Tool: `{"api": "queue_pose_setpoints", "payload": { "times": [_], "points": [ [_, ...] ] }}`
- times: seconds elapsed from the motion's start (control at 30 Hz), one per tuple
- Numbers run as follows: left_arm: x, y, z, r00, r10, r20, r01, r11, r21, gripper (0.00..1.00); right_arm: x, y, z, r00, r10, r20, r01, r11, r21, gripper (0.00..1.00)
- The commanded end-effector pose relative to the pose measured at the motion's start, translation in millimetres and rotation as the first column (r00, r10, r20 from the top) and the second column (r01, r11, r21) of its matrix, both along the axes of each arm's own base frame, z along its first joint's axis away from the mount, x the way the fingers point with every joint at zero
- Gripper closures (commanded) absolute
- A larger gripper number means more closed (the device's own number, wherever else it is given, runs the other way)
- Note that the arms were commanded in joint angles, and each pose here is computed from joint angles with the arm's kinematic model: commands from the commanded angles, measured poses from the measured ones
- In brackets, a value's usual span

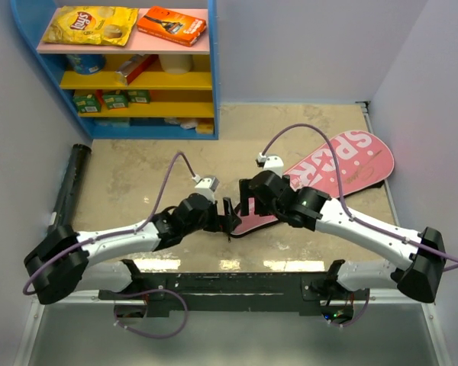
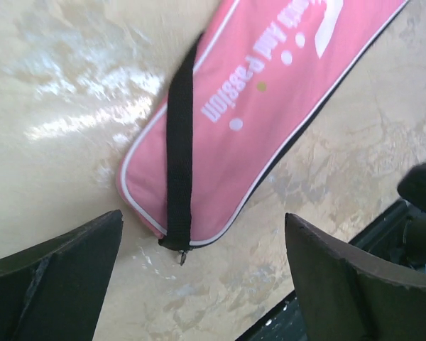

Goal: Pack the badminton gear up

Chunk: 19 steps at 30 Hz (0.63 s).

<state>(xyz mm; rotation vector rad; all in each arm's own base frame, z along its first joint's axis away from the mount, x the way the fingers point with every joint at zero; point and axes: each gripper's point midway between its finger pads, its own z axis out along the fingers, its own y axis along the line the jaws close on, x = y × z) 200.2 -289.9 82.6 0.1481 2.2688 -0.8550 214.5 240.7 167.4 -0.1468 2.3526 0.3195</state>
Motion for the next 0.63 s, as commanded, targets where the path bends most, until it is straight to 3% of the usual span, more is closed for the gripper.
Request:
{"api": "queue_pose_setpoints", "payload": {
  "times": [0.0, 0.1, 0.33, 0.6],
  "points": [
    [19.2, 33.4, 32.9, 0.991, 0.079, 0.108, -0.097, 0.98, 0.173, 0.0, 20.7, -15.9, 43.4, 0.991, -0.054, 0.125, 0.061, 0.997, -0.053, 0.01],
    [23.9, 52.2, 56.5, 0.981, 0.12, 0.152, -0.153, 0.961, 0.23, 0.0, 29.1, -24.8, 66.0, 0.98, -0.075, 0.186, 0.092, 0.992, -0.086, 0.01],
    [39.5, 81.8, 132.6, 0.926, 0.205, 0.317, -0.282, 0.934, 0.221, 0.0, 43.2, -43.2, 115.0, 0.94, -0.139, 0.313, 0.166, 0.984, -0.062, 0.01],
    [50.5, 93.9, 186.0, 0.864, 0.259, 0.431, -0.354, 0.922, 0.155, 0.0, 29.7, -48.5, 153.8, 0.911, -0.129, 0.391, 0.09, 0.989, 0.117, 0.01]
  ]
}}
